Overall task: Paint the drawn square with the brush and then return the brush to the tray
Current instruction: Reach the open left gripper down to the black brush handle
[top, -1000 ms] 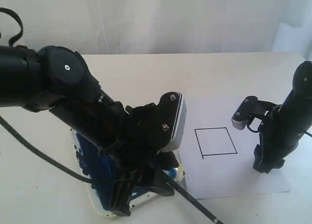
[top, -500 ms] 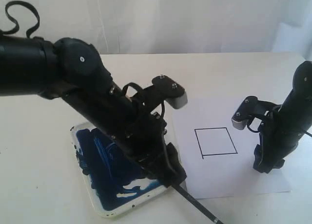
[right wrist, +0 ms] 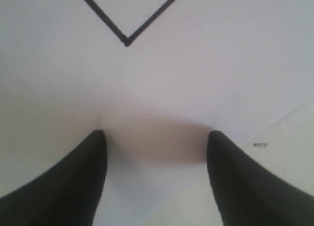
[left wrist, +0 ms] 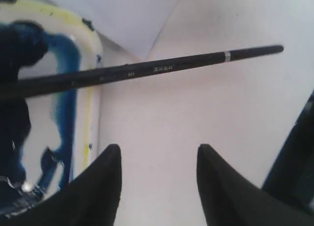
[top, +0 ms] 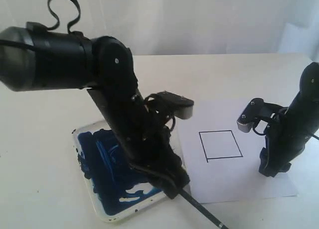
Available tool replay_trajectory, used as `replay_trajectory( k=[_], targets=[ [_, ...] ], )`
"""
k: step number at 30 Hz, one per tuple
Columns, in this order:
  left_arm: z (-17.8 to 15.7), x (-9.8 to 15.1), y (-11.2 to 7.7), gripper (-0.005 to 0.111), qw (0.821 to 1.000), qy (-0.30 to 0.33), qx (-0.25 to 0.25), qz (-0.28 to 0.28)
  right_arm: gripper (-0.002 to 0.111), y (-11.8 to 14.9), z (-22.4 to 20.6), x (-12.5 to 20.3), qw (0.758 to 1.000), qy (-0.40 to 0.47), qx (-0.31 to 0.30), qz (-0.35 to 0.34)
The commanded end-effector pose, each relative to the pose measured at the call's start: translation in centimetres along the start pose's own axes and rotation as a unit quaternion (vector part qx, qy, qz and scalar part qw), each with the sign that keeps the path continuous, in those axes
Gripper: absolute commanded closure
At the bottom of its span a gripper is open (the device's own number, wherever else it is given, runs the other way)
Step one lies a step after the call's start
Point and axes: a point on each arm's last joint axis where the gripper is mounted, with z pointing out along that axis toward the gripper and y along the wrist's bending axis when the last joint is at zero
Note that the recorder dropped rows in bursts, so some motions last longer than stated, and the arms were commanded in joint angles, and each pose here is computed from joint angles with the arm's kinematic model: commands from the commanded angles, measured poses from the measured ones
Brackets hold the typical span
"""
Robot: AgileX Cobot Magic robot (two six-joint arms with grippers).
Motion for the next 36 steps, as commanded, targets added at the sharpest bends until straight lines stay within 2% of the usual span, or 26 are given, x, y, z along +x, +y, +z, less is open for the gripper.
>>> replay_trajectory(
  k=[1,3,6,8,12,18,21,24,26,36],
  targets=[
    [1.1,-0.7,-1.4,0.055,0.975,-0.016,-0.002,0.22,0.051,0.0,0.9,0.1,1.0,0.003,-0.007,0.003],
    [1.4,-0.9,-2.2,0.055,0.956,-0.033,0.005,0.292,0.051,0.0,0.9,0.1,1.0,0.003,-0.007,0.003],
    [1.7,-0.9,-3.1,0.055,0.915,-0.035,0.022,0.401,0.051,0.0,0.9,0.1,1.0,0.003,-0.007,0.003],
    [1.9,-0.8,-3.4,0.055,0.893,-0.039,0.035,0.446,0.051,0.0,0.9,0.1,1.0,0.003,-0.007,0.003],
    [3.1,-0.7,-3.2,0.055,0.868,-0.047,0.037,0.493,0.051,0.0,0.9,0.1,1.0,0.003,-0.007,0.003],
    [4.9,-0.8,-2.5,0.055,0.851,-0.069,0.019,0.52,0.051,-0.1,0.9,0.0,1.0,-0.002,-0.001,0.004],
    [5.6,-1.2,-2.9,0.055,0.852,-0.107,0.044,0.511,0.051,-0.1,0.9,0.0,1.0,-0.002,0.0,0.004],
    [6.2,-1.5,-3.1,0.055,0.839,-0.133,0.06,0.524,0.051,-0.1,0.9,0.0,1.0,-0.002,0.0,0.004],
    [6.5,-1.6,-3.0,0.055,0.837,-0.141,0.059,0.525,0.051,-0.1,0.9,0.0,1.0,-0.002,0.0,0.004],
    [8.6,-0.9,-1.8,0.055,0.832,-0.093,0.058,0.544,0.051,-0.1,0.9,0.0,1.0,-0.002,0.0,0.004]
  ],
)
